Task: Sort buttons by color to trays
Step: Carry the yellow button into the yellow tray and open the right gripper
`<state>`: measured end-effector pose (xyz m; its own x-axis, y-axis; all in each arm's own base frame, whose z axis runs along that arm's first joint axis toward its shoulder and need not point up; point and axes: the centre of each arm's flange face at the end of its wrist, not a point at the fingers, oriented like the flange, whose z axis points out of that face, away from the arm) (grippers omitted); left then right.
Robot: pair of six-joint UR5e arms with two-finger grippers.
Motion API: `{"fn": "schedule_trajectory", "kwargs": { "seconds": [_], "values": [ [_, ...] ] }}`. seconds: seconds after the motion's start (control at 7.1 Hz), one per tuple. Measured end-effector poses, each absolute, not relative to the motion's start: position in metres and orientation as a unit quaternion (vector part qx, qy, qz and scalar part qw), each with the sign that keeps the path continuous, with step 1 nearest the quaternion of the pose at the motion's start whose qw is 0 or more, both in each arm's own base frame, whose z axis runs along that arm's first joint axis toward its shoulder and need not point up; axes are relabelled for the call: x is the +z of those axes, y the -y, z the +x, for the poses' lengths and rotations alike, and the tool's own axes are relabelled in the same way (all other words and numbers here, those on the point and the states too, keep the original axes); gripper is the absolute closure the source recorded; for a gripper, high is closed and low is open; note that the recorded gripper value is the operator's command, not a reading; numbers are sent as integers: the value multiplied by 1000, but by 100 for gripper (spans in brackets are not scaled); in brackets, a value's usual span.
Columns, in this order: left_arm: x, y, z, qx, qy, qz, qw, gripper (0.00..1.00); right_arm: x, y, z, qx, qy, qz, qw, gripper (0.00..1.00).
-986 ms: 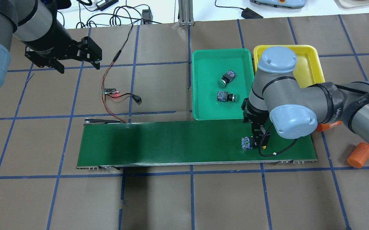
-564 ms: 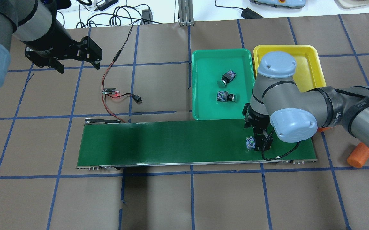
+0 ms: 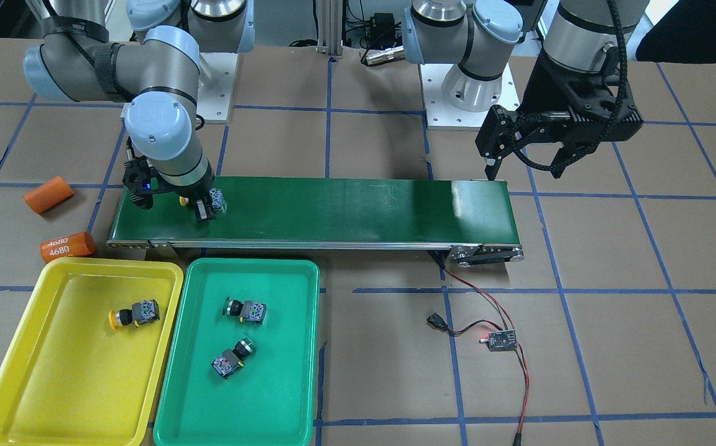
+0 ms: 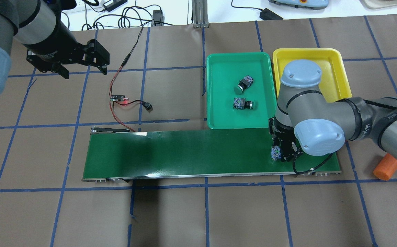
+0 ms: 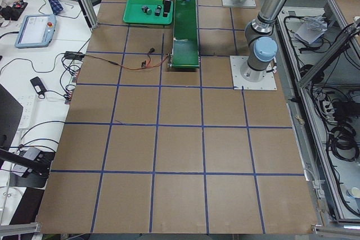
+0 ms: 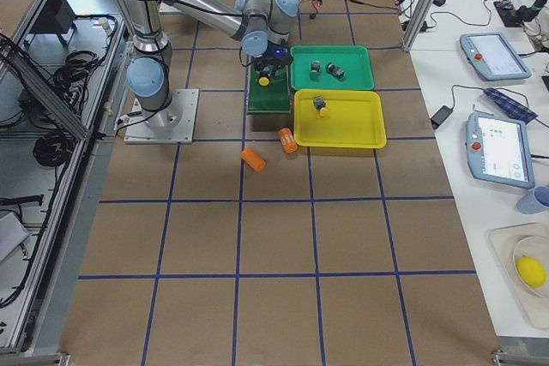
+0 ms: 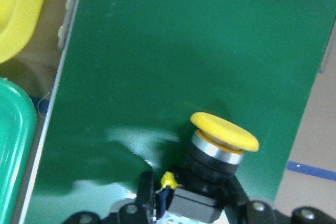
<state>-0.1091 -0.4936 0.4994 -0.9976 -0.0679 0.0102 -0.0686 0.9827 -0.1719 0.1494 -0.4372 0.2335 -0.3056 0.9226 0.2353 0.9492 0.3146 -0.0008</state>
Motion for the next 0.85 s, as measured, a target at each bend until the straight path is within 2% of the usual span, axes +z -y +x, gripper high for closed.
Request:
{"fn": "schedule_trajectory", "kwargs": {
  "seconds": [0.42, 0.85],
  "values": [
    [499, 494, -109, 86, 996, 34, 2, 0, 257, 454, 149, -40, 811, -579, 79, 100],
    [499, 494, -109, 86, 996, 33, 3, 0, 280, 502, 105, -6, 827, -559, 64, 100]
  ]
}}
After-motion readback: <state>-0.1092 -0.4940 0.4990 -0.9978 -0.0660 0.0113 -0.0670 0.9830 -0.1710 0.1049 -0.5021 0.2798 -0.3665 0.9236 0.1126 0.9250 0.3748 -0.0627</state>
